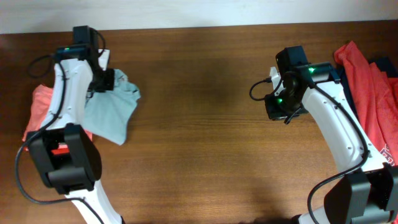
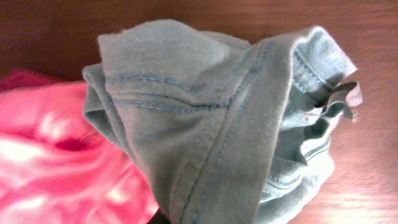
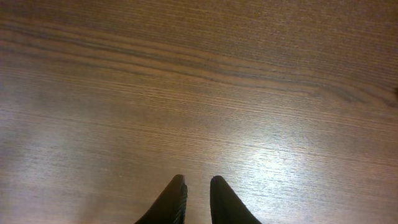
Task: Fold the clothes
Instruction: 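Carry the bundle left and place it on the coral shirt stack, then press the grey-blue shirt onto the stack and open the left gripper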
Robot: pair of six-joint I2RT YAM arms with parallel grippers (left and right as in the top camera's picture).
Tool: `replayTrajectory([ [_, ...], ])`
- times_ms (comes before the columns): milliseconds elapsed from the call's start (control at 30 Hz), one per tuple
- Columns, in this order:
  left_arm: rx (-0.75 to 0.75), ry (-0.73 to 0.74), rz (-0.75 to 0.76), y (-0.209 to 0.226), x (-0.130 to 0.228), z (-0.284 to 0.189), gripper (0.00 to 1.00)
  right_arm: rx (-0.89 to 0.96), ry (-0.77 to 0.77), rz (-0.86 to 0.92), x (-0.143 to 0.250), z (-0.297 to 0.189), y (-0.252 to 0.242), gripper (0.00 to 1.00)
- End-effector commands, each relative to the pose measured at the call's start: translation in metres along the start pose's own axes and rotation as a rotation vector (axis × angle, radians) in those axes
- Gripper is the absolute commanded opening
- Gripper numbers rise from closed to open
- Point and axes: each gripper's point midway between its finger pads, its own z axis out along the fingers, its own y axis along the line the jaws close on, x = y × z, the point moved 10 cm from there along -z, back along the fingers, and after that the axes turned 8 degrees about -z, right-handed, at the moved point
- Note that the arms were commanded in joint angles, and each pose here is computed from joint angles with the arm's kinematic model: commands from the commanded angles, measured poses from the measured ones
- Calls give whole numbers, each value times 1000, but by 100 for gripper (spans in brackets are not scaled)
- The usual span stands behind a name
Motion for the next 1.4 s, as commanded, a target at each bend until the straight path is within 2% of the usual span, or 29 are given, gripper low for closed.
replayTrajectory([
  [0, -73, -39, -71, 28, 4, -28, 1, 17, -8, -2, 0, -4, -2, 19],
  [633, -162, -115, -341, 139, 14, -29, 1, 16, 1, -2, 1, -4, -2, 20],
  [1067, -190, -112, -445, 182, 30, -27, 1, 15, 3, -2, 1, -4, -2, 19],
  [1100, -192, -112, -449, 184, 31, -27, 3, 15, 4, -2, 1, -4, -2, 20],
  [1133, -193, -111, -453, 186, 32, -27, 15, 15, 4, -2, 1, -4, -2, 19],
  [1200, -196, -108, -462, 189, 34, -27, 85, 15, 6, -1, 2, -4, -2, 20],
  [1233, -197, -106, -465, 190, 34, -26, 99, 15, 7, -2, 2, -4, -2, 19],
  [1367, -198, -100, -475, 193, 36, -26, 99, 14, 11, -1, 2, -4, -2, 19],
])
